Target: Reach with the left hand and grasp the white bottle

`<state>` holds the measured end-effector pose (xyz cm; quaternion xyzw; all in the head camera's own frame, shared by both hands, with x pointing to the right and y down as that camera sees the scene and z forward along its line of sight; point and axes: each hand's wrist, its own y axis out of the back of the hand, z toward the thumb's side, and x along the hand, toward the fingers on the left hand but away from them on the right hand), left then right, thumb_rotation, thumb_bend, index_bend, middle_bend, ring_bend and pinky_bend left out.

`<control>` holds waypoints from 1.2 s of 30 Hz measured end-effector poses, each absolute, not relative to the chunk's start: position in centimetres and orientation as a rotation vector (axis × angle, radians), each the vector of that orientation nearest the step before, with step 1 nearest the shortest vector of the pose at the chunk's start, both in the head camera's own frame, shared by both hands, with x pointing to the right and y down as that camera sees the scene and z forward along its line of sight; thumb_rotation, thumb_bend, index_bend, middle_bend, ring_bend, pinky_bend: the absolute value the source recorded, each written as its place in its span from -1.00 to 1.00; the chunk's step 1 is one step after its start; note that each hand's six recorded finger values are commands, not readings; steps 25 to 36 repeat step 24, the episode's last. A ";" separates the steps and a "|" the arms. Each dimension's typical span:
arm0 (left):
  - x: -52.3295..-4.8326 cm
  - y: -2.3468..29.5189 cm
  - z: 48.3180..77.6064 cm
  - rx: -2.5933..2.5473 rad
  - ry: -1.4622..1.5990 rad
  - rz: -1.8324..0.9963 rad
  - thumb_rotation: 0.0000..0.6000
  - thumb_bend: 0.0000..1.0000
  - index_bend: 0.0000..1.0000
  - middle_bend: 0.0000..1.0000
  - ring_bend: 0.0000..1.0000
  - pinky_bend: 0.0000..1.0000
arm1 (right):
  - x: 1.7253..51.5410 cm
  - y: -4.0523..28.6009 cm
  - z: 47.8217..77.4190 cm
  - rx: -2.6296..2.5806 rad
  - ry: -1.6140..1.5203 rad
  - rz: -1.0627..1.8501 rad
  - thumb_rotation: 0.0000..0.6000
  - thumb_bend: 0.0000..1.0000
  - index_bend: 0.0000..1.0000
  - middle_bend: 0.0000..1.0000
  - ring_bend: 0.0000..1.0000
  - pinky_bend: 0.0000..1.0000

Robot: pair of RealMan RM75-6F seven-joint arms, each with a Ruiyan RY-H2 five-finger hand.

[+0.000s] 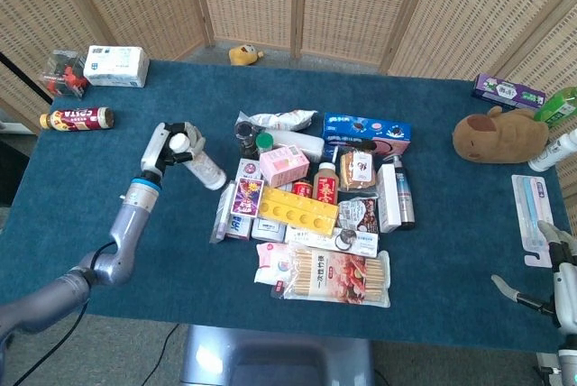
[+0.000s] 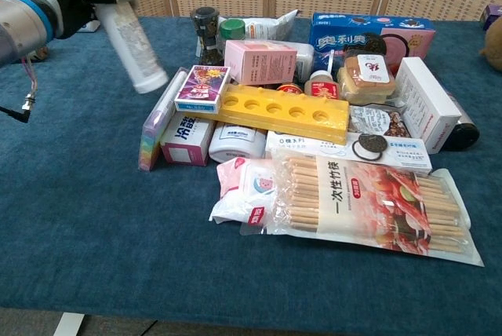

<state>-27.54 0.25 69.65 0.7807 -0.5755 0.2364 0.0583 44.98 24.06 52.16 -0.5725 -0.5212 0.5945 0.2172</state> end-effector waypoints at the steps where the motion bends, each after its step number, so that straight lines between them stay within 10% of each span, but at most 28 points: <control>1: -28.1 0.3 68.8 2.370 -1.755 0.697 1.00 0.03 0.54 0.40 0.47 0.04 | 44.9 24.0 52.3 -1.592 -1.442 1.644 0.31 -0.87 -1.00 -1.00 -1.00 -1.00; 20: -35.5 1.2 50.1 2.441 -1.988 0.314 1.00 0.02 0.54 0.40 0.55 0.12 | 43.9 24.1 54.4 -1.690 -1.448 1.585 0.30 -0.87 -1.00 -1.00 -1.00 -1.00; 36: -35.8 1.2 48.5 2.439 -1.997 0.260 1.00 0.02 0.54 0.40 0.55 0.12 | 43.7 24.1 54.5 -1.696 -1.446 1.579 0.31 -0.87 -1.00 -1.00 -1.00 -1.00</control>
